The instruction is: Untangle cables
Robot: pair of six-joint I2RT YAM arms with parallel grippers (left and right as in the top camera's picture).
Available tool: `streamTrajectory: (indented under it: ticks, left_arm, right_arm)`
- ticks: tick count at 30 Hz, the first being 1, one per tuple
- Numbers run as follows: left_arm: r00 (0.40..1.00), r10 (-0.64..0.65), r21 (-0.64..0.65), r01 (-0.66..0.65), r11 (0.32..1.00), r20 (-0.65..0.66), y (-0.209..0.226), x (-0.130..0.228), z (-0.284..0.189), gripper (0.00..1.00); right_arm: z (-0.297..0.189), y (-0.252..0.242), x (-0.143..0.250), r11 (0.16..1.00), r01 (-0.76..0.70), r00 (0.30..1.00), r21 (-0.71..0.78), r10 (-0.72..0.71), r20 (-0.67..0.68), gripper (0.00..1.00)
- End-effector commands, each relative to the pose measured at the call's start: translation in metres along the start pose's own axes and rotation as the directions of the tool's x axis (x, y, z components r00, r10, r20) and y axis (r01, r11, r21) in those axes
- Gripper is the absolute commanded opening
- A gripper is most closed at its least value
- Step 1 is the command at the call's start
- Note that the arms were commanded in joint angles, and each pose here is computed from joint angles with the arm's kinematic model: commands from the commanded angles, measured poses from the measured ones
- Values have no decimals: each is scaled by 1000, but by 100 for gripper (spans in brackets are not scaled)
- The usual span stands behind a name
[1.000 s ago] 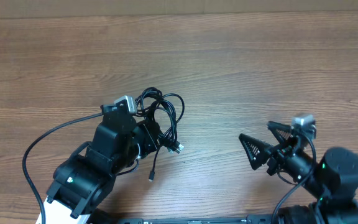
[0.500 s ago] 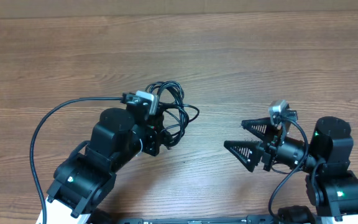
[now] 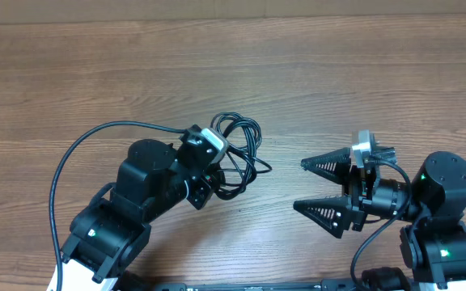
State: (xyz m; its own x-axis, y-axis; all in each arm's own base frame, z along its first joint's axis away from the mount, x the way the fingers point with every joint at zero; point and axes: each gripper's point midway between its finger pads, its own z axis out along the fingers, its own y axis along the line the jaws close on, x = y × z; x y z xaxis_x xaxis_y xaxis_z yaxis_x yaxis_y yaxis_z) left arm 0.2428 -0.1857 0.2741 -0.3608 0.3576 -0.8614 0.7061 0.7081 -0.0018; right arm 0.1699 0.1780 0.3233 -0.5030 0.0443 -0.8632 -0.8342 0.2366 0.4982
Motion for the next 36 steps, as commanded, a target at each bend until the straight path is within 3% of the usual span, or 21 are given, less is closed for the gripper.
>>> streamTrajectory:
  ticks: [1,10,17,19,21,22,24,30,32,36]
  left_arm:
    - [990,117,101,-125,987,75,-20,-18,-6,4]
    - [963,229,305,-263,915,144,-63,-23,5,4]
    - [937,304,386,-347,854,171,-95,-21,21,4]
    - [936,304,385,-351,854,179,-96,-23,22,4]
    - [936,302,383,-350,855,181,-95,-24,22,4]
    - [937,297,383,-346,857,183,-95,-25,22,4]
    - [939,289,382,-340,859,185,-95,-26,22,4]
    - [941,280,385,-333,861,189,-96,-28,22,8]
    - [941,280,384,-333,861,189,-96,-28,22,12]
    - [942,280,382,-332,863,187,-95,-28,22,24]
  right_arm:
    - [-2,11,-7,999,23,1000,-27,-23,4,100]
    - [-2,8,-9,1000,26,1000,-7,-26,11,100]
    - [-2,4,-10,1000,25,1000,17,-25,18,100]
    - [-2,4,-10,1000,25,1000,17,-25,18,89]
    - [-2,4,-10,1000,24,1000,17,-25,18,73]
    - [-2,4,-10,1000,25,1000,17,-25,18,60]
    - [-2,4,-10,1000,24,1000,18,-25,18,46]
    - [0,-1,-9,1000,8,1000,19,-8,12,10]
    - [1,-4,-9,1000,-4,1000,20,3,9,4]
    - [2,-9,-8,1000,-22,1000,21,22,3,4]
